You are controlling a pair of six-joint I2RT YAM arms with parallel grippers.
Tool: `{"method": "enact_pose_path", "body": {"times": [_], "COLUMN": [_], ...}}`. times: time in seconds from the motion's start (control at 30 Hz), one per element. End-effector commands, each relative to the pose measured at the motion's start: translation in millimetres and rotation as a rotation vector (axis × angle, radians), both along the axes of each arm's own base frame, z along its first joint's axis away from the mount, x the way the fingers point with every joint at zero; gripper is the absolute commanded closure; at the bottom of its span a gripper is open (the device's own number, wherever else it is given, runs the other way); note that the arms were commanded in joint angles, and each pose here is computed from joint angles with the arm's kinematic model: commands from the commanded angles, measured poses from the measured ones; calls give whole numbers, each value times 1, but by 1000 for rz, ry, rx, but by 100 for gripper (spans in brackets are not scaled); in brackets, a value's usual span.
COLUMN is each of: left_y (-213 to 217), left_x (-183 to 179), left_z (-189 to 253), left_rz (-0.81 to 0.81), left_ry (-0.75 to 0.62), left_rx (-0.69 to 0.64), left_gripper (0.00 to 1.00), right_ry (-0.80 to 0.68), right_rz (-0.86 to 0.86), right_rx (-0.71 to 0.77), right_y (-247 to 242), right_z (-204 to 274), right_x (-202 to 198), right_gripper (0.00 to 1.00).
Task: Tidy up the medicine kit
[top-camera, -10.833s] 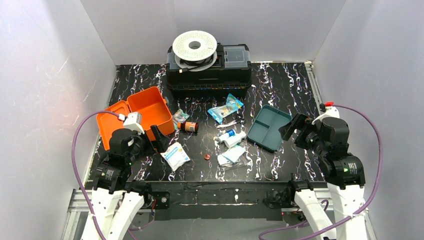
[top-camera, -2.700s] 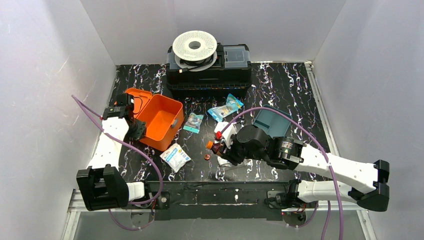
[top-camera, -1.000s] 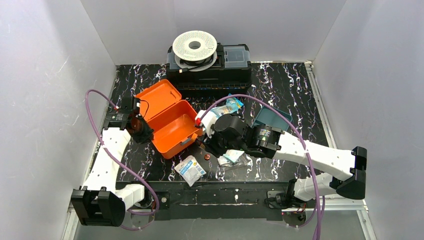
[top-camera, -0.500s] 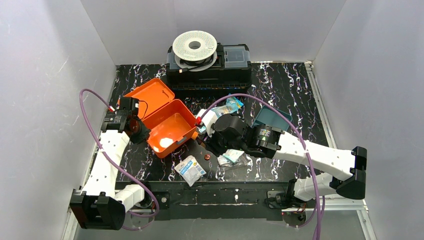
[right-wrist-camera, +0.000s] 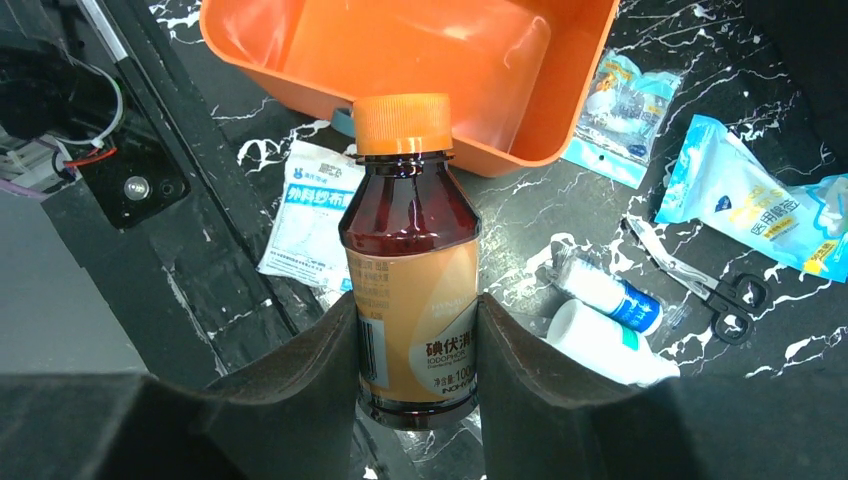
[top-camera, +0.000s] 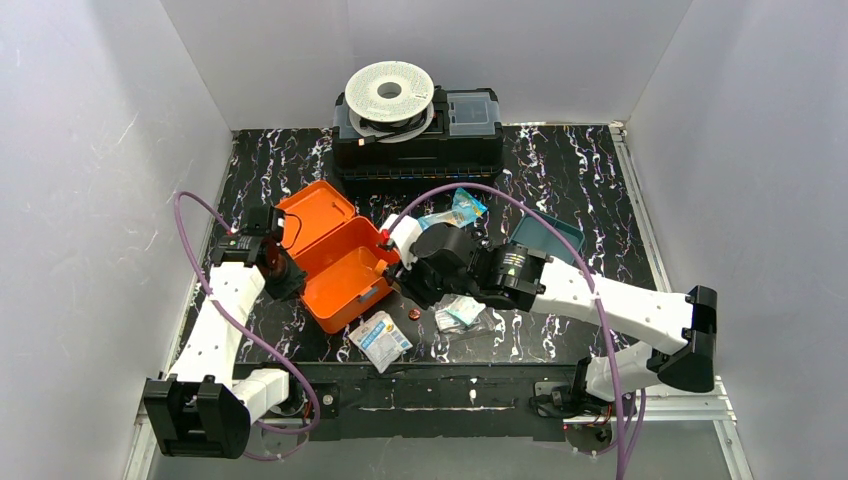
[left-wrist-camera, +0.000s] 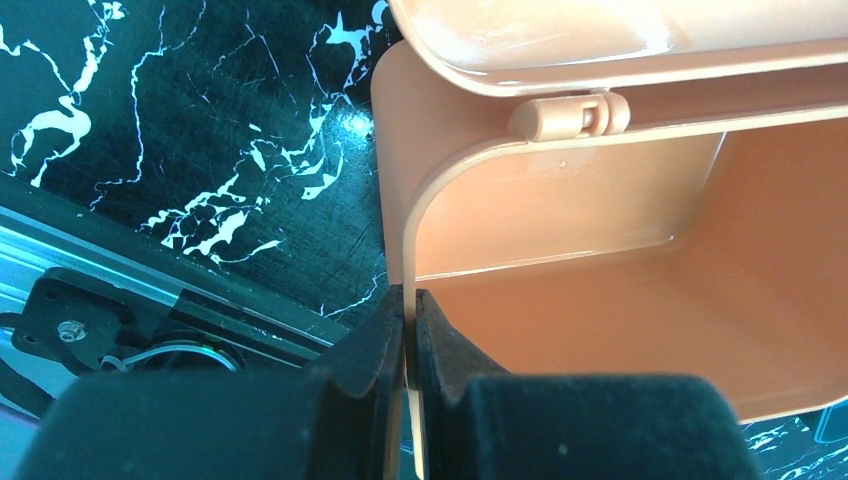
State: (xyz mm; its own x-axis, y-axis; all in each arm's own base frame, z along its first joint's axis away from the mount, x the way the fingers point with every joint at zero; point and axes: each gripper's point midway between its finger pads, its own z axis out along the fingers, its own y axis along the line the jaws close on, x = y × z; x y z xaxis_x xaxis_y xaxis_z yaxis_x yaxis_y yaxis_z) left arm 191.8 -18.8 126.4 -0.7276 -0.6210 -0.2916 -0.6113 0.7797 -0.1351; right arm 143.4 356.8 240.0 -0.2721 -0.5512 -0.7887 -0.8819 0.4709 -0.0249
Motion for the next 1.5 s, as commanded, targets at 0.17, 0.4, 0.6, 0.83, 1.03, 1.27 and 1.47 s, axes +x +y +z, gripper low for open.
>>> {"method": "enact_pose_path", "body": {"times": [0.17,0.4,0.6,0.83,1.03,1.27,1.47], "left_y": [-11,-15,-23,-20,-13,8,11], "left_x": [7,1,-9,-17,-20,-20,-17], "left_z": [5,6,8,25,50,83,89], "left_rz": [-19,-79,-127,-169,-196,-188,-217], "left_ry": [-43,-29,-45,-114,-223,-373,-458], "left_rx": [-56,-73,-111,-92,-40,88,127], "left_gripper": [77,58,50,41,34,26,19], "right_ry": [-25,-19,4,67,147,221,315], "right_rz": [1,12,10,4,0,-5,-4], "right_rx": [113,126,114,100,102,76,65], "right_y": [34,65,89,115,135,155,172], "right_z": [41,51,45,30,11,-20,-47], "right_x": [8,17,27,33,36,40,38], "right_gripper": [74,74,74,74,74,74,72]}}
